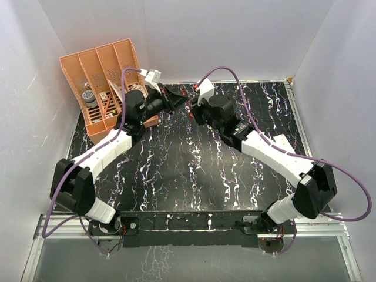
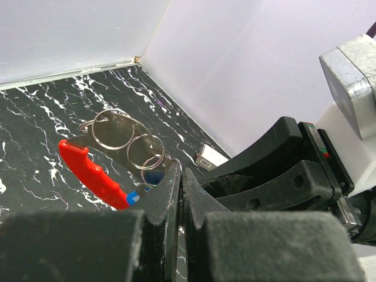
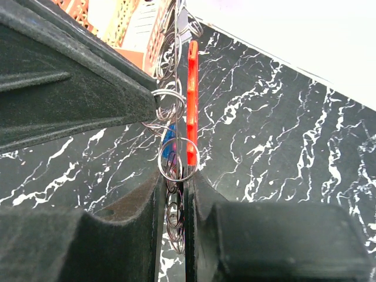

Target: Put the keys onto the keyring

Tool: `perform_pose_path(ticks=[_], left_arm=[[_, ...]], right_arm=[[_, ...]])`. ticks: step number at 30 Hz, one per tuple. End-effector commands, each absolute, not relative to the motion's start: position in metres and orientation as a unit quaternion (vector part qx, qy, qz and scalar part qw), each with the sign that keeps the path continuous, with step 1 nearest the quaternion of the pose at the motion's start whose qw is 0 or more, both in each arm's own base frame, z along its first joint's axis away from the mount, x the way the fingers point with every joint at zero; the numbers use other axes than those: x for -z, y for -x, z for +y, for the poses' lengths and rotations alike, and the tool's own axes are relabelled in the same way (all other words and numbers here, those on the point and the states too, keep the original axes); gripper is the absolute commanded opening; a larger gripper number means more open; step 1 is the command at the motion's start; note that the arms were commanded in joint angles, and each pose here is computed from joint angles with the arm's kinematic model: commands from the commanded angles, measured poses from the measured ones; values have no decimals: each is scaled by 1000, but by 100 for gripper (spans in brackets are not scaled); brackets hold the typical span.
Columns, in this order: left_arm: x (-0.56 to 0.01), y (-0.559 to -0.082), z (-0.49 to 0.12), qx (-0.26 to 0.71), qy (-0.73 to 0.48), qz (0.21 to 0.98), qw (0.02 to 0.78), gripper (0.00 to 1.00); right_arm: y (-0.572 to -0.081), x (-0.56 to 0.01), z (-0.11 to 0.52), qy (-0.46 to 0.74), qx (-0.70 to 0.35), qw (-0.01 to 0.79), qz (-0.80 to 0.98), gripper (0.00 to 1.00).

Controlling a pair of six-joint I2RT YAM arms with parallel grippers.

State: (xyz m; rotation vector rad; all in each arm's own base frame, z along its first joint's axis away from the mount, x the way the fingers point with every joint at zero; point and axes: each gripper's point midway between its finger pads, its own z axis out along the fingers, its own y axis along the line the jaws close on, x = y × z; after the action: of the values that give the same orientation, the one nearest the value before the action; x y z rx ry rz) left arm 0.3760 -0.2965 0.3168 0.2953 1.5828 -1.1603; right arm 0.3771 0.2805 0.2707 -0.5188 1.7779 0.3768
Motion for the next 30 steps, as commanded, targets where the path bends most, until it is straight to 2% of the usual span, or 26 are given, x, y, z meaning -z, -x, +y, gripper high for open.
perform_pose_path(ticks=[1, 15, 30], left_arm=[[-326, -360, -308, 498, -191, 669, 518, 0], [-315, -359, -308, 443, -275, 691, 501, 0], [-303, -358, -321, 450, -314, 710, 441, 0]], right_arm=[[-383, -330, 262, 231, -120, 641, 722, 12], [-371, -327, 264, 304, -106, 590, 741, 10], [-362, -315, 281, 343, -122, 558, 746, 10]])
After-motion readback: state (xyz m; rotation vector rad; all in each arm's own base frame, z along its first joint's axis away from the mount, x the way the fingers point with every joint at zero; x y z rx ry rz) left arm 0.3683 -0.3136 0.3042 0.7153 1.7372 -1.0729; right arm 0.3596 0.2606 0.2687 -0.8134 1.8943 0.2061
